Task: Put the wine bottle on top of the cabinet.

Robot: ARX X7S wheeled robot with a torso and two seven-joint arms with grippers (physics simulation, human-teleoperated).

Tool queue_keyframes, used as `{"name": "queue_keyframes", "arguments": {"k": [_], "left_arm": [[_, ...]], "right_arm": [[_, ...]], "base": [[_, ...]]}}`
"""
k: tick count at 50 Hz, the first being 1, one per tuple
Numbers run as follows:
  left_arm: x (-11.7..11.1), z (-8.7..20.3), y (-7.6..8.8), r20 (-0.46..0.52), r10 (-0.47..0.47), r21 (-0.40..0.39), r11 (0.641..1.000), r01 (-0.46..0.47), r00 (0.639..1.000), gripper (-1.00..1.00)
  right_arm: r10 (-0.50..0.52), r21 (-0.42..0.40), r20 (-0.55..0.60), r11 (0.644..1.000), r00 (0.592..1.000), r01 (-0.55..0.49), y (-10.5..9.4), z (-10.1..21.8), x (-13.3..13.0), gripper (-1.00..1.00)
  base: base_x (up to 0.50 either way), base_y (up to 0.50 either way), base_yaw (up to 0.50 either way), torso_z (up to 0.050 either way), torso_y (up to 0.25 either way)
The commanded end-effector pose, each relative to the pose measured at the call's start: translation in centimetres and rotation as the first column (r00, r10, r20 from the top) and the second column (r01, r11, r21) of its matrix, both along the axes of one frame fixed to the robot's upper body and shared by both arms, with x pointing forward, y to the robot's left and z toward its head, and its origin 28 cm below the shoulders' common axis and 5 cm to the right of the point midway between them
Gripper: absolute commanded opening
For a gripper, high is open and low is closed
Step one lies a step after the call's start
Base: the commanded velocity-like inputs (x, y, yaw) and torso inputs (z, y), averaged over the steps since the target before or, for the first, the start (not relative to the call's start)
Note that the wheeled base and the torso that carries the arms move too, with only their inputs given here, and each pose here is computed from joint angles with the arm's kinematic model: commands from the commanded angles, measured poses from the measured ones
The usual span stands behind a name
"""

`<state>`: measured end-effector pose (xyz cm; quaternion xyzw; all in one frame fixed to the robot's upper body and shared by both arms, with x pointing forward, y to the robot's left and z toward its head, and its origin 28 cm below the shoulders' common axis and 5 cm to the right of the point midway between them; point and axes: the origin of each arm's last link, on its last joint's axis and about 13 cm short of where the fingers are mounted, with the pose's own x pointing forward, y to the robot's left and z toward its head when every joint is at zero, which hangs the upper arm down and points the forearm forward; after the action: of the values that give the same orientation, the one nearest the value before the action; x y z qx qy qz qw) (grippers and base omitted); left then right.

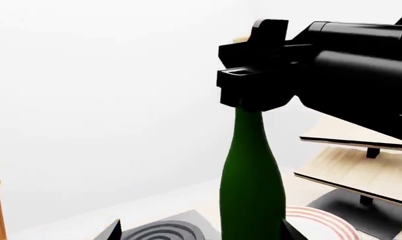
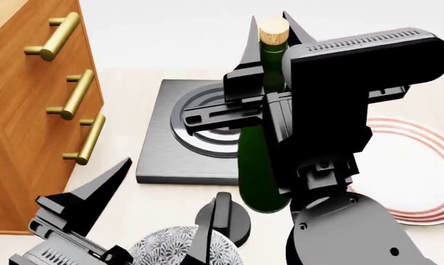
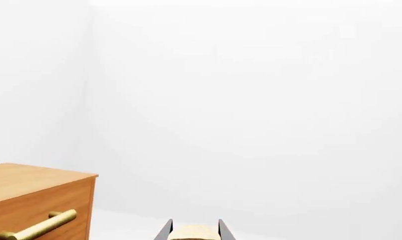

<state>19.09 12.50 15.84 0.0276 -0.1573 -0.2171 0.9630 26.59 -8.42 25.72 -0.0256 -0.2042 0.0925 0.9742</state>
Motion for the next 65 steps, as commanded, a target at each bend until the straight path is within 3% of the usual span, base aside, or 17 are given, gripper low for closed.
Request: {"name": "queue_keyframes", "arguments": {"k": [1, 40, 65], "left_arm": [[1.6, 0.1, -2.4, 0.004, -0.086, 0.012, 0.996, 0.086, 0.996, 1.0], [7.1, -0.8, -5.4, -0.055, -0.123, 0.085, 0.988, 0.127, 0.991, 1.0], [8.7, -1.8, -5.5, -0.099, -0.097, 0.104, 0.989, 0.107, 0.99, 1.0]], "right_arm": [[0.001, 0.006, 0.024, 1.0, 1.0, -0.001, 0.1, 0.1, -0.1, -1.0], [0.027, 0.006, 0.03, 1.0, 0.999, -0.027, 0.5, 0.3, -0.3, -1.0], [0.032, 0.006, 0.022, 0.999, 0.999, -0.032, 0.5, -0.2, -0.5, -1.0]], "base": [[0.0, 0.0, 0.0, 0.0, 0.0], [0.0, 0.0, 0.0, 0.0, 0.001], [0.0, 0.0, 0.0, 0.001, 0.0]]}}
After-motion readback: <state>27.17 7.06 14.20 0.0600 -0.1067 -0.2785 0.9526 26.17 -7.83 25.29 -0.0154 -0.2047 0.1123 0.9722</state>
